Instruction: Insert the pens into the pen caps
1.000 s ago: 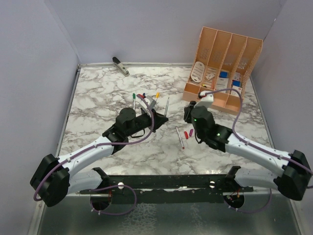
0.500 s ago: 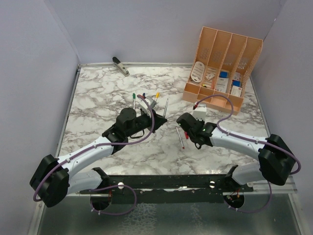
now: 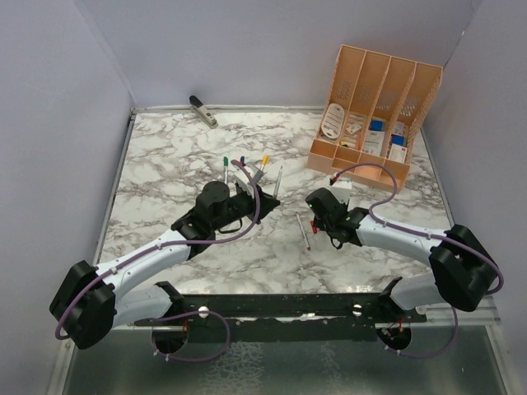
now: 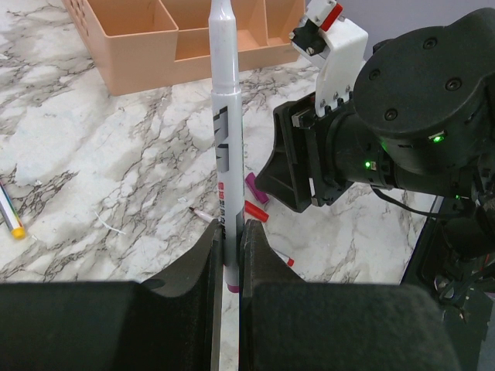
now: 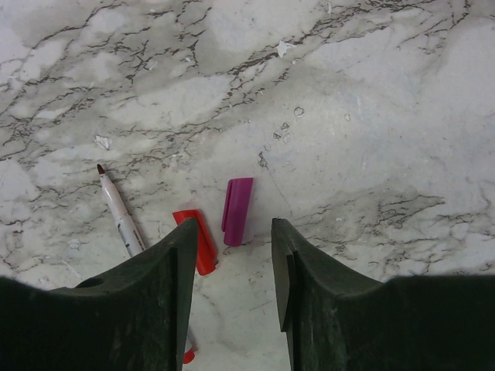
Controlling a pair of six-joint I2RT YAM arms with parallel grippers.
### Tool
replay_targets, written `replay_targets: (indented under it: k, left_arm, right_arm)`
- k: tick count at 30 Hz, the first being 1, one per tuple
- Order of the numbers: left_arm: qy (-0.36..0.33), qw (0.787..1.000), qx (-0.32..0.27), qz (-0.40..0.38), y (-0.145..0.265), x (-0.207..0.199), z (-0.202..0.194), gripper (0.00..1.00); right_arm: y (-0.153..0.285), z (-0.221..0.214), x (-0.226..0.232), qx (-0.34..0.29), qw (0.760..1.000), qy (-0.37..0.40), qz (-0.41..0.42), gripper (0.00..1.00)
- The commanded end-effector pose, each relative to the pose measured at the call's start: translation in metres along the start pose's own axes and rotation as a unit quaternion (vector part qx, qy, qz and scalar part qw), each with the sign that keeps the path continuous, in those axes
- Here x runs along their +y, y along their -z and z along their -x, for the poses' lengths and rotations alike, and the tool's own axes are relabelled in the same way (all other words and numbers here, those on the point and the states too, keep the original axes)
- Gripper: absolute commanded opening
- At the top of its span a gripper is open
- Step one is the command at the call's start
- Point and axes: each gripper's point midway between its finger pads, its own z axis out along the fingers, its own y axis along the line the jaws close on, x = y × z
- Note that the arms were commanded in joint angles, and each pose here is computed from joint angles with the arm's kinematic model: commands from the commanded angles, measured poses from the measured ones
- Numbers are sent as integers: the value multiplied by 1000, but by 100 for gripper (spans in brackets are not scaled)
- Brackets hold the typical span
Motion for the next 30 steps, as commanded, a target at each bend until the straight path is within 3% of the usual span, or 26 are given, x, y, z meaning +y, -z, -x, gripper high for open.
replay_targets:
  k: [1,11,17,24,30]
  left_arm:
    - [-9,1000,-11,7,0,2,8,0]
    - [-11,1000,-9,10,0,3,7,0]
    - [-11,1000,-10,17,1,6,8,0]
    - [-16,1000,-17,19,1,5,14,0]
    - [-16,999,-23,24,3,6,18,0]
  right_arm:
    - [-6,8,11,-10,1000,-8,15,43]
    - [-27,-8,11,23,1000,-13,6,37]
    - [-29,-17,11,41,999,-12,12,21]
    - [-28,-34,6,66,998,-12,14,17]
    - [-32,-39,8,80,996,-16,24,2]
